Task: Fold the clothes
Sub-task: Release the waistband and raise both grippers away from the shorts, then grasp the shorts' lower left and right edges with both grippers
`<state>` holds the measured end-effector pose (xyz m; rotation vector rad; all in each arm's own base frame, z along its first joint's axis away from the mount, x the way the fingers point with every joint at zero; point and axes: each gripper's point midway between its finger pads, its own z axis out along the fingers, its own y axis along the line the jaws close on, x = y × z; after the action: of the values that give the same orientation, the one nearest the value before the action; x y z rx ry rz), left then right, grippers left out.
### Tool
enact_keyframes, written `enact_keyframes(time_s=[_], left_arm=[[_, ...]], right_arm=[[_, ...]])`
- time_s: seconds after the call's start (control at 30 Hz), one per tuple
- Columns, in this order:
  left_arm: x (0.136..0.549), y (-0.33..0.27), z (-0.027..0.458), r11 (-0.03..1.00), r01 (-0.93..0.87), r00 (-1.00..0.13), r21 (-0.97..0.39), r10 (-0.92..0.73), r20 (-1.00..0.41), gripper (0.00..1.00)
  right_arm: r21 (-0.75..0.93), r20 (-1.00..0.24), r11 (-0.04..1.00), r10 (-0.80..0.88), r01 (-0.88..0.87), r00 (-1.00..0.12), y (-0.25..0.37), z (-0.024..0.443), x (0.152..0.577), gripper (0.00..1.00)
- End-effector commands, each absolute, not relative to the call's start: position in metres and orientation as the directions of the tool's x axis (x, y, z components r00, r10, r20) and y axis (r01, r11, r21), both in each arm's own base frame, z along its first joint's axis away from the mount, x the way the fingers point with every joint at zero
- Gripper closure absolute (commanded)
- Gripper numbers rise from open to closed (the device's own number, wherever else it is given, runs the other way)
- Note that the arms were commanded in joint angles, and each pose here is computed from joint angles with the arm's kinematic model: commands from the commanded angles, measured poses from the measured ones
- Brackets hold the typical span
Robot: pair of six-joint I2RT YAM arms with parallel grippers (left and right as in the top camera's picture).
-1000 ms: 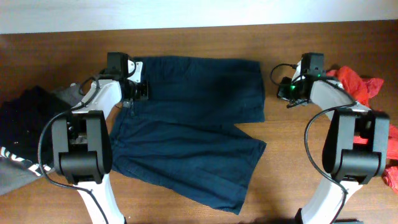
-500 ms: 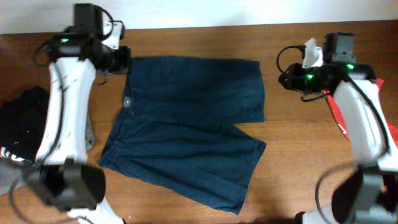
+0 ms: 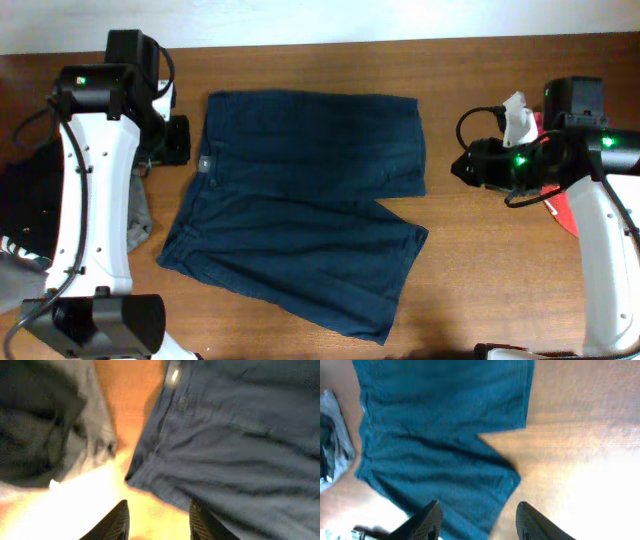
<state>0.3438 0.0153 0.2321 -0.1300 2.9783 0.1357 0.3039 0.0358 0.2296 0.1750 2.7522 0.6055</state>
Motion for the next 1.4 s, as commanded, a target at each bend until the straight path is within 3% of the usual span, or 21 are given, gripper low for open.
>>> enact_keyframes(time_s=[0.0,0.1,0.3,0.5,0.67,0.97,1.37], left_arm=[[0.322,0.037,0.240,0.977,-0.166,-0.980,0.131,-0.149,-0.134,0.60],[0.306,0.042,0.238,0.973,-0.190,-0.978,0.129,-0.176,-0.108,0.59],[0.269,0.035,0.194,0.967,-0.233,-0.972,0.099,-0.230,-0.040,0.47],[0.236,0.031,0.122,0.924,-0.375,-0.927,0.070,-0.376,0.005,0.30],[0.213,0.035,0.068,0.895,-0.445,-0.893,0.024,-0.445,0.070,0.29],[0.223,0.064,0.042,0.827,-0.561,-0.827,-0.029,-0.562,-0.014,0.26],[0.234,0.072,0.024,0.816,-0.576,-0.811,-0.054,-0.578,-0.093,0.20]], right_arm=[[0.428,-0.319,0.903,0.118,-0.032,-0.941,0.049,0.245,0.287,0.47],[0.424,-0.330,0.904,0.091,-0.061,-0.939,0.057,0.252,0.270,0.47],[0.396,-0.312,0.917,0.091,-0.043,-0.946,0.067,0.245,0.245,0.43],[0.414,-0.182,0.910,0.090,0.006,-0.979,0.072,0.202,0.226,0.43],[0.412,-0.073,0.910,0.089,0.051,-0.993,0.072,0.159,0.208,0.43],[0.443,-0.043,0.894,0.087,0.059,-0.995,0.078,0.140,0.203,0.43],[0.464,-0.001,0.883,0.075,0.066,-0.997,0.084,0.142,0.193,0.43]])
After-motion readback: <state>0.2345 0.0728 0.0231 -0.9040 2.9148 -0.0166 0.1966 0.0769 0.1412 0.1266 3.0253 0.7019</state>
